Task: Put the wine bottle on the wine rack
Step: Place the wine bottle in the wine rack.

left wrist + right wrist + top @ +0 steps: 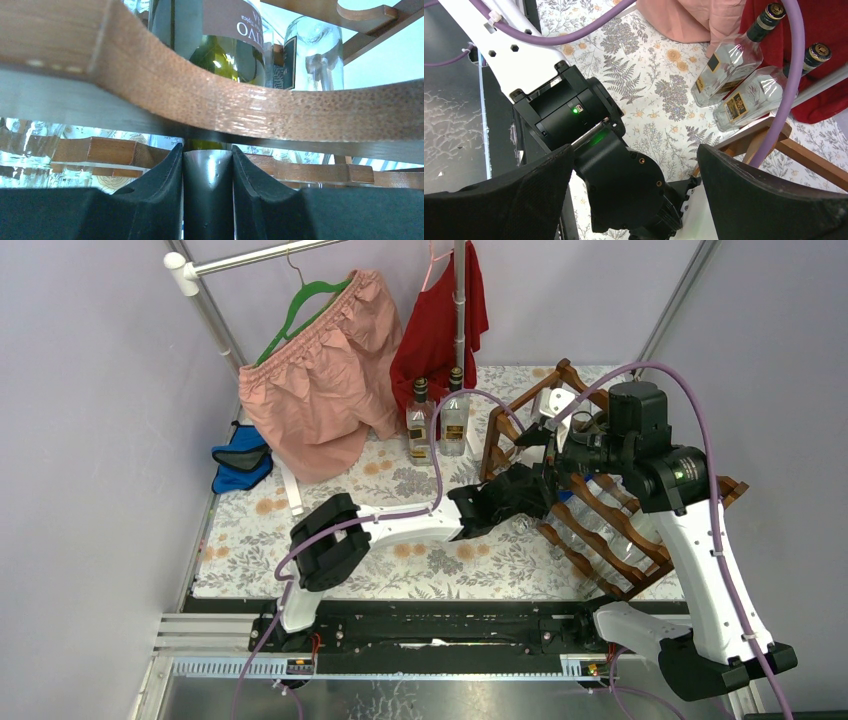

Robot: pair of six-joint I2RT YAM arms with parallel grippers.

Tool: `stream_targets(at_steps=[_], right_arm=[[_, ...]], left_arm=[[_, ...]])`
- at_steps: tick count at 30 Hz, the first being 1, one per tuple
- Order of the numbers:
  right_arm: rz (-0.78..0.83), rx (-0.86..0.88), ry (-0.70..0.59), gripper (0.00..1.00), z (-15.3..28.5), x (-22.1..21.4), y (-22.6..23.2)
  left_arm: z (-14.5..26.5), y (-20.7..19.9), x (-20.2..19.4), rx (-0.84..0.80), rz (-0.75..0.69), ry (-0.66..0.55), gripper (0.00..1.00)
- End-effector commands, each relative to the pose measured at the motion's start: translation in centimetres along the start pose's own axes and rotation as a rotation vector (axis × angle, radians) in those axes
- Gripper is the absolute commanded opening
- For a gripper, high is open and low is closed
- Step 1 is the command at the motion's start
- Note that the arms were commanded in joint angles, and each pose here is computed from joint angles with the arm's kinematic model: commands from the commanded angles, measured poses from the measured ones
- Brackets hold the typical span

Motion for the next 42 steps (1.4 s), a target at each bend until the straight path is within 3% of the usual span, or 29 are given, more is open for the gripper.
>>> stream_targets(at_steps=[1,9,11,25,35,42], right_arm=[[0.034,-0.037,-0.026,1.00,0.14,0.66,-0.83],[0.035,-0.039,-0.028,1.00,0.25,0.70,-0.80],[0.037,-0.040,-0.029,1.00,0.27,0.71,-0.79],[0.036,-0.042,-0.029,1.00,0.32,0.69,-0.83],[0.037,-0.043,-0.030,1.00,0.38,0.70,-0.83],[0.035,-0.043,-0.031,1.00,0.45,0.67,-0.78]], left_arm=[[0.29,-2.35,5.46,-0.030,-0.014,-0.187,0.04],[-0.07,-3.05,5.53,-0.065,-0.022,-0.163,0.10],[-0.10,-3.17,5.53,-0.069,-0.020,-0.160,0.18],[-0.12,-3.29,5.19,-0.076,0.002,-0.145,0.38],[0.18,-3.29,4.99,-0.086,0.023,-0.143,0.49],[0.47,-3.27,4.96,-0.087,0.032,-0.142,0.51]])
Point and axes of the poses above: each gripper's point midway between its finger pads, its own z axis back along the fingers, its own y axis along the line the jaws close on, x = y × z, the point moved 5 cm from there along z, back along the fingers, and after that the axes turned 2 degrees about -z, right-handed, at the moved point
